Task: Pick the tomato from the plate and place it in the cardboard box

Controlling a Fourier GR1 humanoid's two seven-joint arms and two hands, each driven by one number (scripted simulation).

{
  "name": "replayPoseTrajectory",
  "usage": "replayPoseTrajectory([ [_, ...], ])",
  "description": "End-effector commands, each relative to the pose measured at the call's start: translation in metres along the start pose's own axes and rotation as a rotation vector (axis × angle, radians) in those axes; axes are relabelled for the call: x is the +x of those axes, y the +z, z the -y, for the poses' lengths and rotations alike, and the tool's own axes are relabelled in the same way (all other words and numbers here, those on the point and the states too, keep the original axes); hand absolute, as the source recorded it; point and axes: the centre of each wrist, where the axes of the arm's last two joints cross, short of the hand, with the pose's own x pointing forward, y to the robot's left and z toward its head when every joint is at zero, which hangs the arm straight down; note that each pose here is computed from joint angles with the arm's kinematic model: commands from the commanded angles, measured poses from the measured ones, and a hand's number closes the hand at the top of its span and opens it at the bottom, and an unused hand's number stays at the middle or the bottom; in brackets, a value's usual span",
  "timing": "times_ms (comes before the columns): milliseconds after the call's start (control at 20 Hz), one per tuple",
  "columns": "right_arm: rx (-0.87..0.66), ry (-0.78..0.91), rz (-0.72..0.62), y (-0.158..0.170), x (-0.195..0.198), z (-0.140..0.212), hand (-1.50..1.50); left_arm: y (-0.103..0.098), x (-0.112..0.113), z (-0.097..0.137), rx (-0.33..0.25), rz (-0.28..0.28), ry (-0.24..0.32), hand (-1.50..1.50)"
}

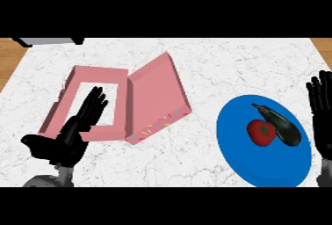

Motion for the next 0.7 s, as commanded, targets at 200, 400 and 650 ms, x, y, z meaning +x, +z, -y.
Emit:
replayPoseTrajectory([
  [200, 0.023, -0.086, 0.404, 0.017, -0.005, 0.071, -1.5, 0.008, -0.004, -0.064, 0.153, -0.049, -0.387, 0.0],
  [400, -0.358, 0.059, 0.267, 0.06, -0.059, 0.12, -1.5, 0.01, -0.009, -0.068, 0.148, -0.081, -0.418, 0.0],
  [650, -0.134, 0.076, 0.618, 0.081, -0.068, 0.142, -1.5, 0.009, -0.018, -0.07, 0.146, -0.104, -0.455, 0.0],
])
